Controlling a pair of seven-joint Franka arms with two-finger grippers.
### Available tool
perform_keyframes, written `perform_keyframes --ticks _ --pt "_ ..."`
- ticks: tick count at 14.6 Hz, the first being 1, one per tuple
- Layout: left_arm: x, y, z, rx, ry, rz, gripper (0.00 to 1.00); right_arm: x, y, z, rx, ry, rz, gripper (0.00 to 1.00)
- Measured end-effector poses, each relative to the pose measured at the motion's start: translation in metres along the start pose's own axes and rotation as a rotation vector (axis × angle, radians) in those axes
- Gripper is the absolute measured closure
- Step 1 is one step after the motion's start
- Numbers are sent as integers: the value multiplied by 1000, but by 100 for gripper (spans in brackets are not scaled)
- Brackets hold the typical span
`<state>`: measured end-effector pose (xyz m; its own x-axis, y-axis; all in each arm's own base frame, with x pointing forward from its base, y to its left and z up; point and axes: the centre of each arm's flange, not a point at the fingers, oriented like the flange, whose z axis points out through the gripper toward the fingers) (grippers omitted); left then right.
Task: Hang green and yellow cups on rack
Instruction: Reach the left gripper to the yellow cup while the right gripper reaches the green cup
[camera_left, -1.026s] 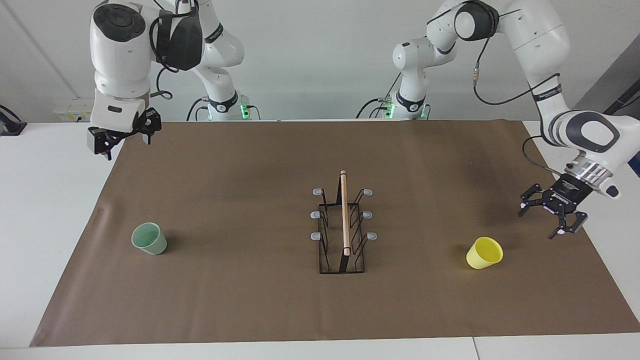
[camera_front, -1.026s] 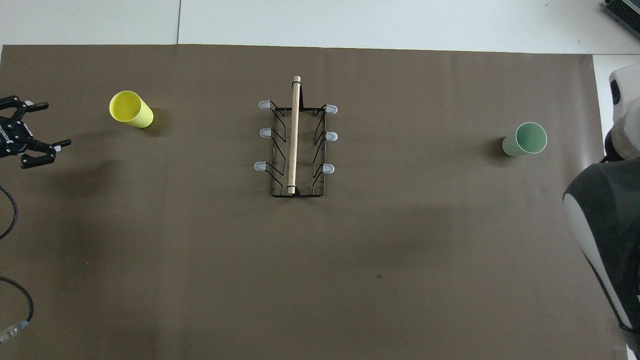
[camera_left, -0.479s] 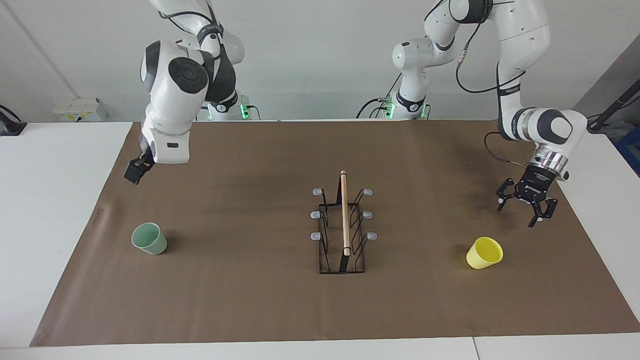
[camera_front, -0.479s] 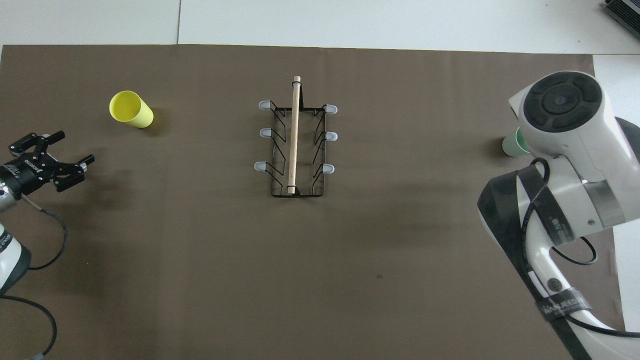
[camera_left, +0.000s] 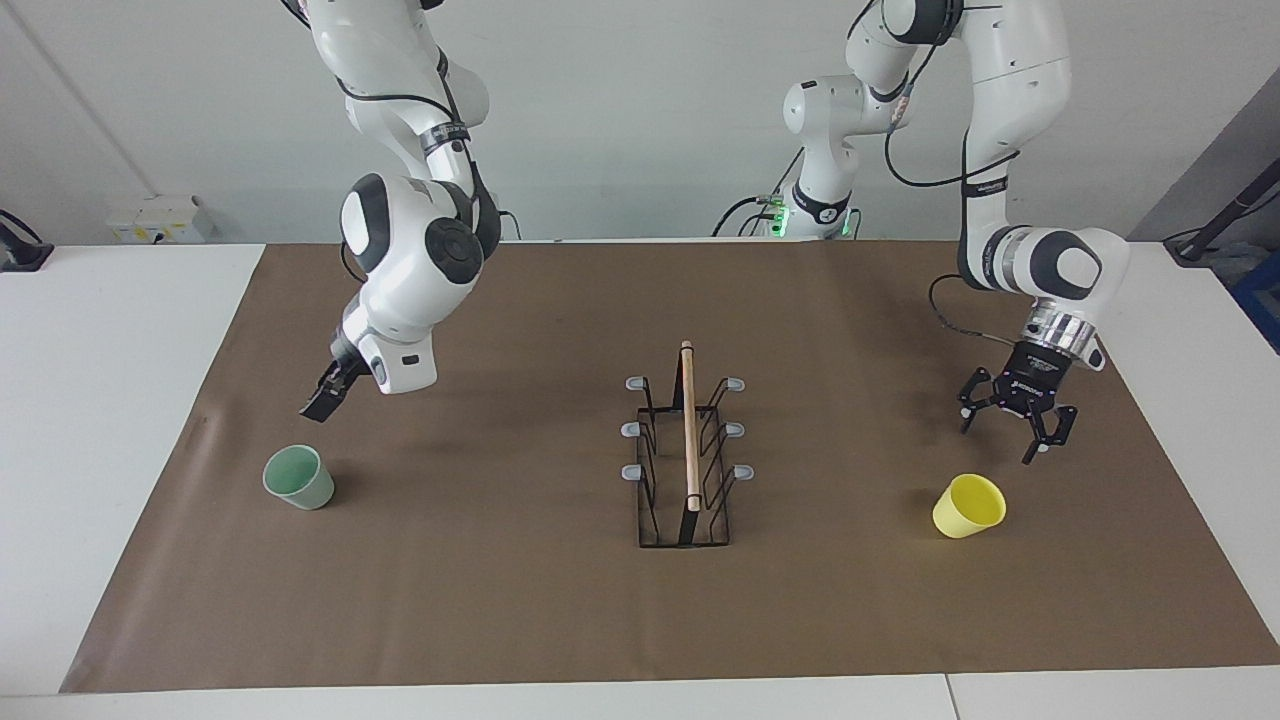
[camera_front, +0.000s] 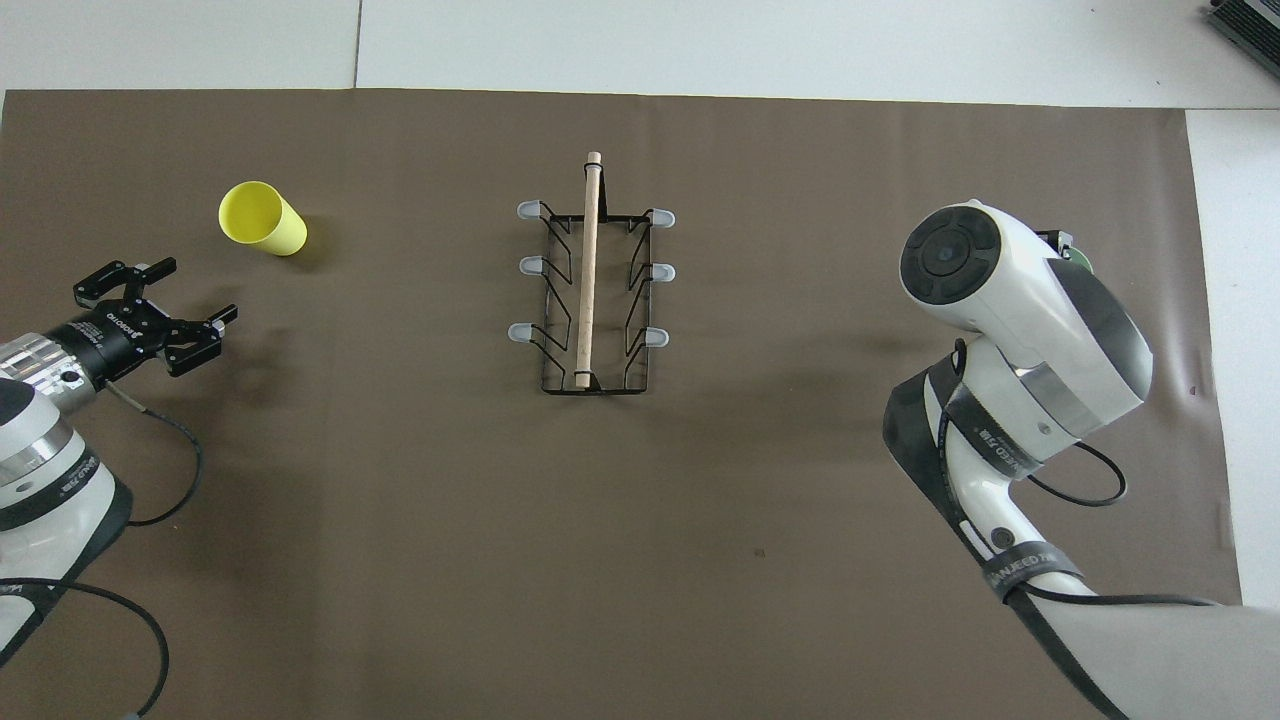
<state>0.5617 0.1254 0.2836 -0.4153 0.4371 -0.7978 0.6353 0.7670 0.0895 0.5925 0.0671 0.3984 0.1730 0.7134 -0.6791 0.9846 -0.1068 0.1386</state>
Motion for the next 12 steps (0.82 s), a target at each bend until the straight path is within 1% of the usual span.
perform_keyframes --ticks 3,5,7,9,12 --pt "1 -11 13 -24 -14 -29 0 10 -5 14 -16 -4 -31 0" --pt "10 -11 17 -38 -28 -21 0 27 -7 23 -29 -25 -54 0" --pt "8 -10 18 -33 -64 2 0 58 -12 31 -56 -65 -90 0" --pt "10 -5 14 -47 -99 31 0 81 -15 40 -91 -97 -133 0" --pt "17 2 13 -67 -133 52 0 92 -10 54 -152 -112 -180 0"
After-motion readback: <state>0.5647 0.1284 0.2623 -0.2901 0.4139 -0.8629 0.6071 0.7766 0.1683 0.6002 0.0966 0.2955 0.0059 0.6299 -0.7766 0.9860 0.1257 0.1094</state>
